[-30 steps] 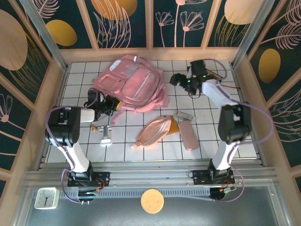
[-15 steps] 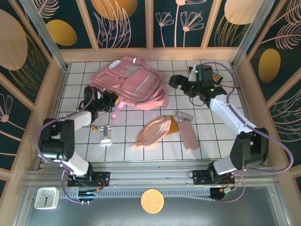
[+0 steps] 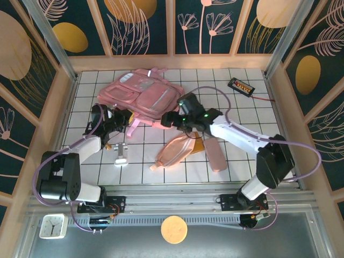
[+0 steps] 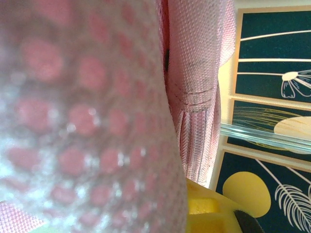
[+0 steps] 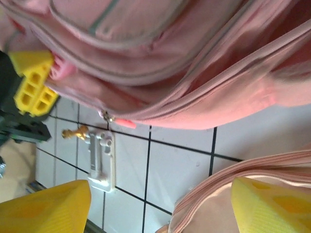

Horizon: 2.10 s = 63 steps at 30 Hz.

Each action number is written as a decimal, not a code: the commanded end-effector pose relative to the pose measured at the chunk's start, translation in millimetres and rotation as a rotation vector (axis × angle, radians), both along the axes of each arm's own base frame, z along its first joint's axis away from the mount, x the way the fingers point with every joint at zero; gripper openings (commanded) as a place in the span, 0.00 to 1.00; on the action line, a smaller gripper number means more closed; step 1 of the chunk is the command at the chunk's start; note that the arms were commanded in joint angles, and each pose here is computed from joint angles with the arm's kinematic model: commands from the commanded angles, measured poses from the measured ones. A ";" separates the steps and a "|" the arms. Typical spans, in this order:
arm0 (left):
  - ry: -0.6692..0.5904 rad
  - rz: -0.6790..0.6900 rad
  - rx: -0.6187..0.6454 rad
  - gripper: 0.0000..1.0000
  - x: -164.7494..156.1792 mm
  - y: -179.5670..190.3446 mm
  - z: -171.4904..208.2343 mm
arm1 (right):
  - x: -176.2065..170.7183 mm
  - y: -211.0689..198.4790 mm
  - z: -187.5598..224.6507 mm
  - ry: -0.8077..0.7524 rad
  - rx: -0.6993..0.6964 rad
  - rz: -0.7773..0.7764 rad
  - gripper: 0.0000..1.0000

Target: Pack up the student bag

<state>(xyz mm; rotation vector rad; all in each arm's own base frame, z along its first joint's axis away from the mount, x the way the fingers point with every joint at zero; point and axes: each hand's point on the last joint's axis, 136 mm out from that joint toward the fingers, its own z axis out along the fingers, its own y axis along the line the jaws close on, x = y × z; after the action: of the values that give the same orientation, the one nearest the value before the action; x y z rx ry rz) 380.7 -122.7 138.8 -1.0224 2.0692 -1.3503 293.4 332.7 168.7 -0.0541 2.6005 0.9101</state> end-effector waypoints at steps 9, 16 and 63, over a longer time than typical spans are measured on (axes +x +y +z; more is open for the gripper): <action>-0.112 0.029 -0.115 0.00 -1.6 -1.8 50.5 | 0.7 53.3 -22.5 -0.018 -0.069 0.042 0.67; -0.110 0.017 -0.118 0.00 -0.7 -4.5 50.0 | 9.2 76.1 -31.7 -0.037 -0.073 0.046 0.63; -0.097 -0.022 -0.024 0.00 -5.6 -6.7 37.7 | 6.8 -19.7 -62.8 0.056 -0.379 -0.109 0.00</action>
<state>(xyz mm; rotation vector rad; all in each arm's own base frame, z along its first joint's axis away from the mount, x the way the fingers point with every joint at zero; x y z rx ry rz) 367.0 -126.8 142.4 -1.0097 2.0578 -1.3540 303.2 359.2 110.4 -0.0268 2.7270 0.5422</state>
